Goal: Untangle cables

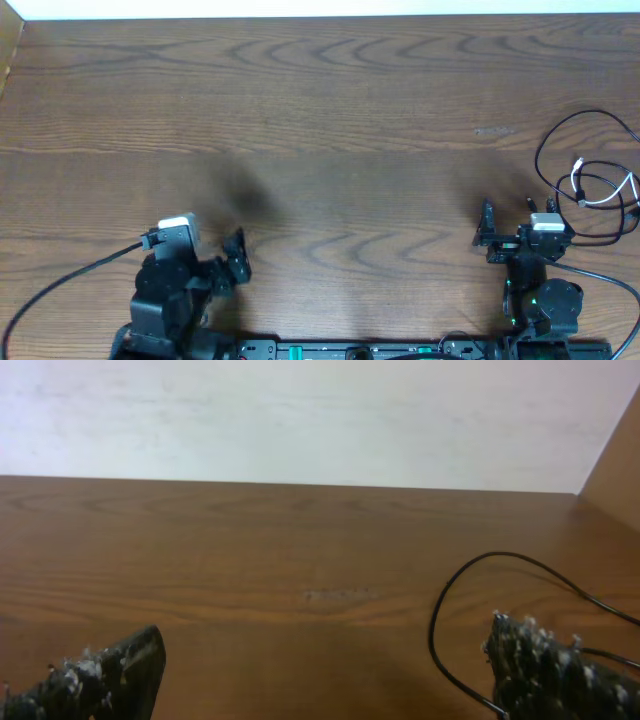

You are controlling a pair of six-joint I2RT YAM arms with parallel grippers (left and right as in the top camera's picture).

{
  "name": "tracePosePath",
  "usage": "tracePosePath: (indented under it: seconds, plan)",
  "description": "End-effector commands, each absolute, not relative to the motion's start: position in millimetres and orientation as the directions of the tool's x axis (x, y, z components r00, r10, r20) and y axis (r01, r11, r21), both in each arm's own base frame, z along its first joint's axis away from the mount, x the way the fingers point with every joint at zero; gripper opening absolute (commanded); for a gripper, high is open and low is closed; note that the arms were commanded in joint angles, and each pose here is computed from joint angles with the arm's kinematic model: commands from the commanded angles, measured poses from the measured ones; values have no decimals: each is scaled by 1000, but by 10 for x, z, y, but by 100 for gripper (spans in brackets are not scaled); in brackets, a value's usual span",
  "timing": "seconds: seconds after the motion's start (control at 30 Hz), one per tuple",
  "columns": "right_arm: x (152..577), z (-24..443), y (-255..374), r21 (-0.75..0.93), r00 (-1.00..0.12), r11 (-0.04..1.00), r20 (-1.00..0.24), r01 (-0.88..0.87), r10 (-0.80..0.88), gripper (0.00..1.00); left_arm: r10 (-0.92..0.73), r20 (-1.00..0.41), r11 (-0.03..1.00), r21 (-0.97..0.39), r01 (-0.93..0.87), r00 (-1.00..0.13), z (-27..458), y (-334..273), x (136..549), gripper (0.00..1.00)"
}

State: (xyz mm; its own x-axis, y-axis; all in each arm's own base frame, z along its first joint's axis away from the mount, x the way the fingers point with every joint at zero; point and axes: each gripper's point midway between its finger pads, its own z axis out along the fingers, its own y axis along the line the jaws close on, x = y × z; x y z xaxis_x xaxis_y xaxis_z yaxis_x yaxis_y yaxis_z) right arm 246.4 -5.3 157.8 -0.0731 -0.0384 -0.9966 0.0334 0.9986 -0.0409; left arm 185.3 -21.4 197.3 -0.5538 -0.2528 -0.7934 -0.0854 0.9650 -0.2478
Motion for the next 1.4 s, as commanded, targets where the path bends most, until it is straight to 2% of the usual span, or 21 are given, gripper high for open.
tracePosePath:
  seconds: [0.0, 0.3, 0.5, 0.6, 0.73, 0.8, 0.83, 1.37]
  plan:
    - [2462, 1574, -58, -53, -73, 998, -996, 33, -50, 99, -317, -839, 948, -272, -163, -442, 1770, -26, 1997, 98]
    - [2462, 1573, -58, -53, -74, 998, -996, 33, -50, 99, -361, -919, 928, -337, -159, -159, 1702, 146, 2256, 98]
    - [2462, 1573, -58, -53, -74, 998, -996, 33, -50, 99, -358, -932, 929, -351, -120, -50, 1680, 153, 2406, 98]
    - [2462, 1574, -58, -53, -73, 998, -996, 33, -50, 99, -225, -973, 974, -225, -13, -39, 1644, -1, 2465, 98]
    - [2462, 1574, -58, -53, -73, 998, -996, 33, -50, 99, -118, -992, 993, -119, 12, -53, 1618, -40, 2464, 98]
    - [2462, 1574, -58, -53, -73, 998, -996, 33, -50, 99, -72, -992, 997, -75, 20, -105, 1492, -57, 2453, 98]
    - [2462, 1573, -58, -53, -74, 998, -996, 33, -50, 99, -69, -985, 997, -73, 19, -155, 1367, -61, 2437, 98]
    - [2462, 1574, -58, -53, -73, 998, -996, 33, -50, 99, -99, -984, 995, -103, 17, -151, 1380, -65, 2439, 98]
